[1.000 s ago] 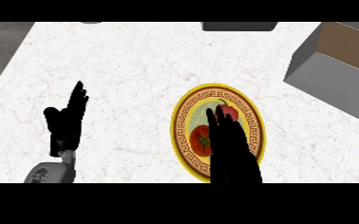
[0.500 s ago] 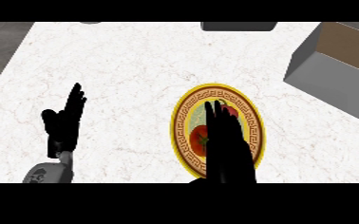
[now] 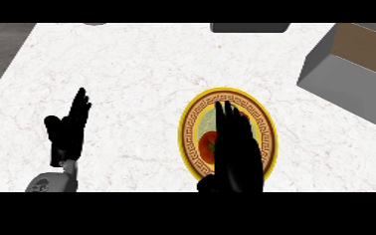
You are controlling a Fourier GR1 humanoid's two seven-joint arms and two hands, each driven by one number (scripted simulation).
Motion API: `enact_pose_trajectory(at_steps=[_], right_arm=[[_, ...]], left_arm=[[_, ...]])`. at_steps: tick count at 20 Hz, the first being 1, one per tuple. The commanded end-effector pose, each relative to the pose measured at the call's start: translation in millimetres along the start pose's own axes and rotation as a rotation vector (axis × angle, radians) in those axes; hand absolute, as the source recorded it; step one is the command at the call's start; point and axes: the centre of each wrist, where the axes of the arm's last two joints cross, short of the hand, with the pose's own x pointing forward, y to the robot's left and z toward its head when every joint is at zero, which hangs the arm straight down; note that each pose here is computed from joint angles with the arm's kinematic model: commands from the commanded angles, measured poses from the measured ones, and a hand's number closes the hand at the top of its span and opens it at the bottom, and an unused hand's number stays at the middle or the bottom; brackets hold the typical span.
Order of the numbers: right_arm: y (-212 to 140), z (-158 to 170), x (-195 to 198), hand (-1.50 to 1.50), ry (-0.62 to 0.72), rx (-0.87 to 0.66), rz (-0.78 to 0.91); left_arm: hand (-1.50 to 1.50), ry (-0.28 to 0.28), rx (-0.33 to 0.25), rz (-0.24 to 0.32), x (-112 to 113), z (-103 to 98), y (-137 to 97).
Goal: Pick the tomato from the plate and place it in the cardboard box
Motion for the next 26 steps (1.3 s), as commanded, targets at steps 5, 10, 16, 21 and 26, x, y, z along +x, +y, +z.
enact_pose_trajectory(at_steps=[5,10,16,21,26], right_arm=[[24,-16,4,-1.50,0.165,0.028,0.032],[35,-15,-15,-1.50,0.160,0.045,0.020],[42,-34,-9,-1.50,0.153,0.043,0.024],[35,-31,-9,-1.50,0.141,0.047,0.024],[56,-53,-15,1.50,0.071,0.052,0.032]], left_arm=[[0.00,-0.013,-0.005,0.000,7,-2,1],[0.00,-0.003,-0.003,-0.001,6,-4,-1],[0.00,-0.011,-0.017,-0.007,-5,14,3],[0.00,0.000,0.028,0.011,9,-7,-20],[0.00,0.017,-0.009,0.010,-4,-16,14]])
